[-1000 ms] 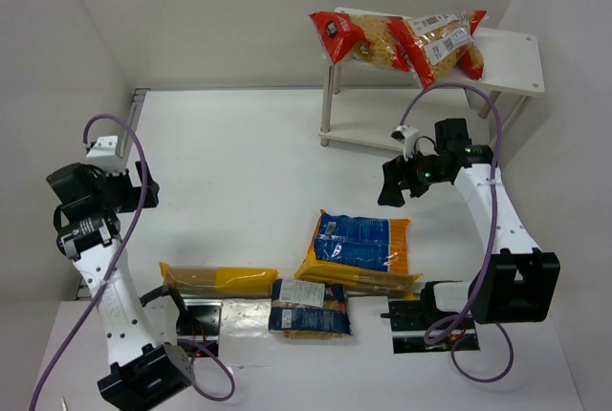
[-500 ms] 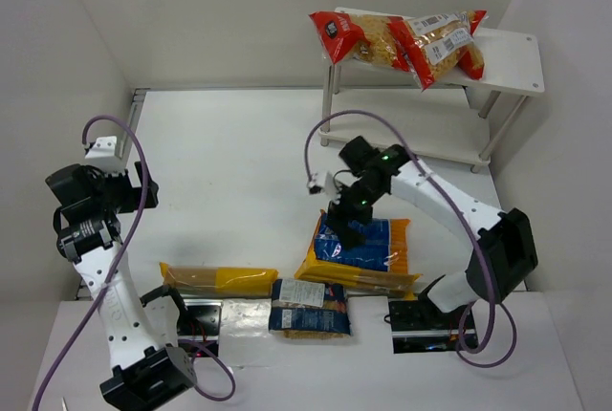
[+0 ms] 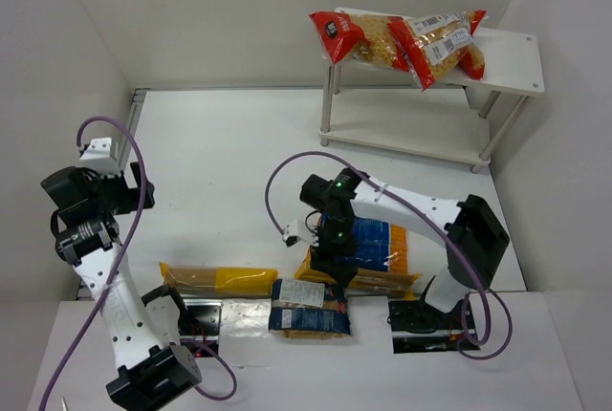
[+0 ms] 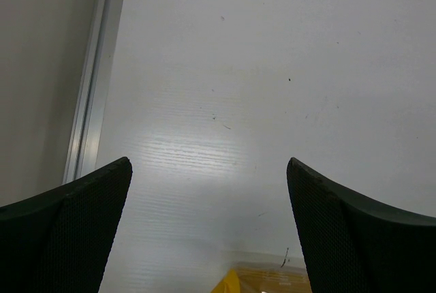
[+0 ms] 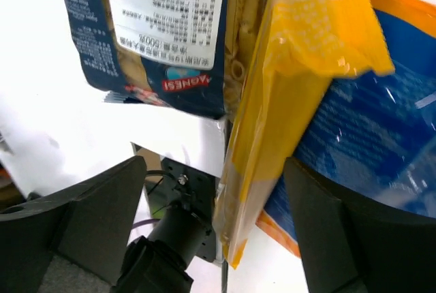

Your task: Place and organize the pasta boxes and bags onto the shelf

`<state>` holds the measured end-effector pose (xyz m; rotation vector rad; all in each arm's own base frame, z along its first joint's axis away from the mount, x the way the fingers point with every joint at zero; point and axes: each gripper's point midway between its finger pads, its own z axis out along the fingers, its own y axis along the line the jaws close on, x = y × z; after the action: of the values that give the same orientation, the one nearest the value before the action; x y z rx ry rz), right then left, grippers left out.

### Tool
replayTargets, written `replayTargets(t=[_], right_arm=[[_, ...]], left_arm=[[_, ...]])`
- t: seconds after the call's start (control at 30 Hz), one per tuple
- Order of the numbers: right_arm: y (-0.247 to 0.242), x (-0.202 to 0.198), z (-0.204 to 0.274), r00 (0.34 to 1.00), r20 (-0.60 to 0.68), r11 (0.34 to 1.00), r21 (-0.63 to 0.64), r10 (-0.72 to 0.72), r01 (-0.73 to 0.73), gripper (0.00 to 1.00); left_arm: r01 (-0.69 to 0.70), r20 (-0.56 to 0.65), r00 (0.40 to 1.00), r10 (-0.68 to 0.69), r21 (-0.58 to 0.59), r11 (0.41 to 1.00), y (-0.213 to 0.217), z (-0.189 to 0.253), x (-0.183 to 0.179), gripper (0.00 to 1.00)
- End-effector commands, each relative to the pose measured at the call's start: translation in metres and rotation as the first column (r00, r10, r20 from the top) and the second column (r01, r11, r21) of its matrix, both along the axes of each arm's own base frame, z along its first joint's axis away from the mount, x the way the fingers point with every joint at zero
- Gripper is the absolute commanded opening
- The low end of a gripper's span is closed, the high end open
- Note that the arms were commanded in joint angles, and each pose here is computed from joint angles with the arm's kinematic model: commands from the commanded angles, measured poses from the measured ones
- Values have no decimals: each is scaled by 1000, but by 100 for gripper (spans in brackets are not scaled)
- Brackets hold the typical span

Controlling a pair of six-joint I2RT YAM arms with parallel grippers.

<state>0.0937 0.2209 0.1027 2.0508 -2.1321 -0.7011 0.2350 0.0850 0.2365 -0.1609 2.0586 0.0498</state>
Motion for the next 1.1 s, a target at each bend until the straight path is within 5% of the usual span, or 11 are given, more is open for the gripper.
replayTargets(t=[0.0, 0.37, 0.7, 0.8, 0.83, 0.93, 1.07], right_arm=[[7, -7, -2, 998, -52, 999, -19, 28, -30, 87], [27, -9, -31, 996, -46, 996, -44, 72, -74, 65], [27, 22, -46, 992, 123, 994, -103, -7, 20, 70], [27, 20, -53, 993, 111, 991, -124, -34, 47, 42], [25, 19, -59, 995, 99, 988, -146, -31, 46, 24], [33, 22, -61, 996, 89, 989, -144, -32, 45, 1], [63, 44, -44, 986, 163, 998, -42, -45, 52, 0]], left_arm=[[23, 38, 999, -24, 32, 999, 1, 8, 2, 100], [23, 45, 999, -25, 38, 999, 0, 10, 1, 100], [23, 45, 999, -25, 38, 999, 0, 10, 1, 100], [23, 45, 999, -25, 38, 999, 0, 10, 1, 100], [23, 45, 999, -25, 38, 999, 0, 10, 1, 100], [23, 45, 999, -25, 38, 999, 0, 10, 1, 100], [23, 52, 998, -25, 43, 999, -1, 12, 0, 100]])
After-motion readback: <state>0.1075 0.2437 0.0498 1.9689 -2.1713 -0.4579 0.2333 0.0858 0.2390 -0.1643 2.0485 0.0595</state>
